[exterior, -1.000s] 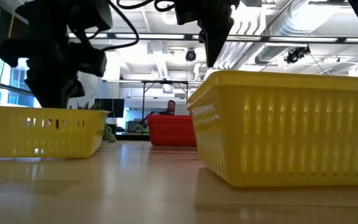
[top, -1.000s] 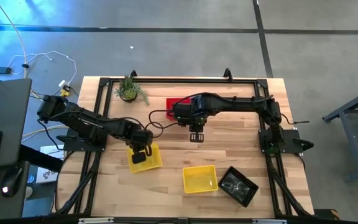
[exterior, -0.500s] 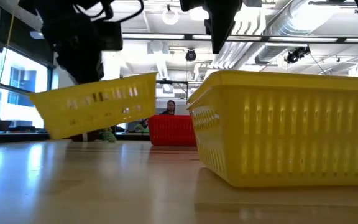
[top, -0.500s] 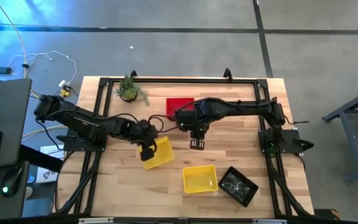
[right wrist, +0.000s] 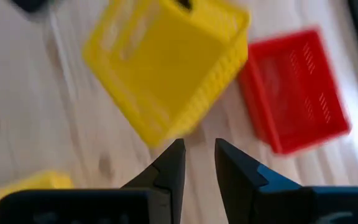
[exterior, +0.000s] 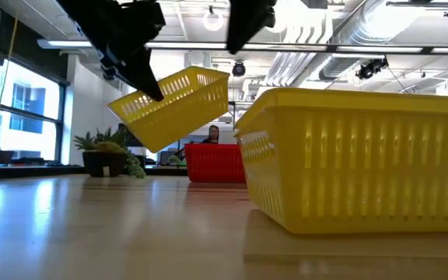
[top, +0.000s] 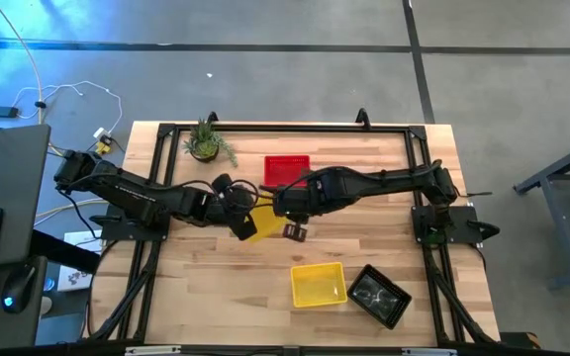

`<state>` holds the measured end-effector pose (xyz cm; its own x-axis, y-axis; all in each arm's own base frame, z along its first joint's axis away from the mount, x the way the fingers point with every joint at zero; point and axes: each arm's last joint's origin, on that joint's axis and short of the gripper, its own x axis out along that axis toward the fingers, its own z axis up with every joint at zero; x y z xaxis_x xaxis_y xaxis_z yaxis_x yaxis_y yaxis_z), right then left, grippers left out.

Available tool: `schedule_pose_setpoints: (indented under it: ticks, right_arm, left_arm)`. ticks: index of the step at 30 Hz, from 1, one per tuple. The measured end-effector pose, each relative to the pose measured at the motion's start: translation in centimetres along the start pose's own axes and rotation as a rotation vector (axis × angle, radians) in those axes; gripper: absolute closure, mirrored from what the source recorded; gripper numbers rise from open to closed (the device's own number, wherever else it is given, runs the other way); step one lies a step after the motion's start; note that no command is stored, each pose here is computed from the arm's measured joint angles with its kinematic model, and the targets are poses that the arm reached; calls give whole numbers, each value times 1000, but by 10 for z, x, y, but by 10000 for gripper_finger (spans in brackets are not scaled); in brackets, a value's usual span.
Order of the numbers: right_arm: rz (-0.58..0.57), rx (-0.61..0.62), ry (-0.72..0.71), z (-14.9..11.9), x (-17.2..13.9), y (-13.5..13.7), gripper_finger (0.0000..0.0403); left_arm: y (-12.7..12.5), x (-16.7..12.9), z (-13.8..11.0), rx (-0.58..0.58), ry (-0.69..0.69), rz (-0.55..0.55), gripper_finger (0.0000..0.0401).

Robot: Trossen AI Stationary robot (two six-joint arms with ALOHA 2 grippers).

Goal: Stack baskets by color
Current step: Stack the yellow basket on top of the yellow baskets

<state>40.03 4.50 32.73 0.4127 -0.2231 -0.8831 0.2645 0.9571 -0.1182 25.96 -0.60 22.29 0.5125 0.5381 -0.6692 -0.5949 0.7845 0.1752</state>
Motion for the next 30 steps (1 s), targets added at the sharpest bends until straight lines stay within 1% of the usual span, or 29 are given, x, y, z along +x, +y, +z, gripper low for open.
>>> schedule_pose_setpoints:
  ticks: [4, 6, 9, 15, 18, 22, 26, 30]
  right_arm:
    - [-43, 6, -77, 7, 0, -2, 330]
    - [-66, -15, -93, 9, 1, -4, 330]
    - [-83, -15, -124, 13, 2, -8, 324]
    - [-88, 11, -162, 20, 4, -17, 284]
    - [-79, 29, -179, 23, 5, -22, 264]
    - [-58, 50, -189, 27, 7, -29, 247]
    - [-51, 79, -186, 29, 9, -36, 242]
    - [-64, 105, -174, 29, 10, -42, 247]
  left_arm:
    - [1, 0, 1, -8, -24, 49, 401]
    - [2, 0, 1, -8, -33, 68, 401]
    - [3, 0, 2, -11, -61, 116, 401]
    - [7, 0, 5, -13, -117, 217, 401]
    - [7, 1, 7, -10, -132, 225, 401]
    - [6, 0, 11, -2, -169, 230, 401]
    - [4, 0, 15, -1, -200, 218, 401]
    - [3, -1, 18, -5, -222, 219, 401]
